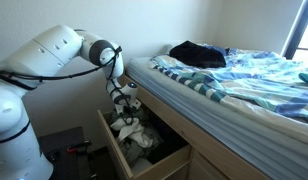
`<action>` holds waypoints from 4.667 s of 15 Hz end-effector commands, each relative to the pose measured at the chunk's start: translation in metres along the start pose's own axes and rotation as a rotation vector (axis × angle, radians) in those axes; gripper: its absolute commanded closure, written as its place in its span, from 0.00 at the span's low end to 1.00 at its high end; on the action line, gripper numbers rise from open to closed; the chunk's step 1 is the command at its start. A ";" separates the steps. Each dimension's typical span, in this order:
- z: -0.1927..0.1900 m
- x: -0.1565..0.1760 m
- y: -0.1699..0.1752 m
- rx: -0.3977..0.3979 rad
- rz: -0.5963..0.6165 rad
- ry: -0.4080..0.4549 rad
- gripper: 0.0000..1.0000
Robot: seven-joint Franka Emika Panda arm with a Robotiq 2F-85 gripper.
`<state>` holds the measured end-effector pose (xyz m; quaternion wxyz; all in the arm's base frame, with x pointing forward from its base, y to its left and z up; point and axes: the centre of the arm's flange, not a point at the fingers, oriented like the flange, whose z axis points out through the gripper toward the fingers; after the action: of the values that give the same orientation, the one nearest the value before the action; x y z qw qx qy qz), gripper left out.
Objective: Put the green cloth in the open drawer then close the drawer
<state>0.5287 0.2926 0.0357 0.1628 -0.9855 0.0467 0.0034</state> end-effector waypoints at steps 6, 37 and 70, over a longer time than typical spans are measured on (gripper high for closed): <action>-0.031 -0.011 -0.009 -0.039 -0.041 -0.023 0.32; -0.162 -0.122 -0.065 -0.176 -0.069 -0.103 1.00; -0.048 -0.120 0.055 -0.345 -0.070 -0.915 1.00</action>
<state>0.4067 0.2381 0.0671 0.0161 -0.8895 -0.0394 0.4549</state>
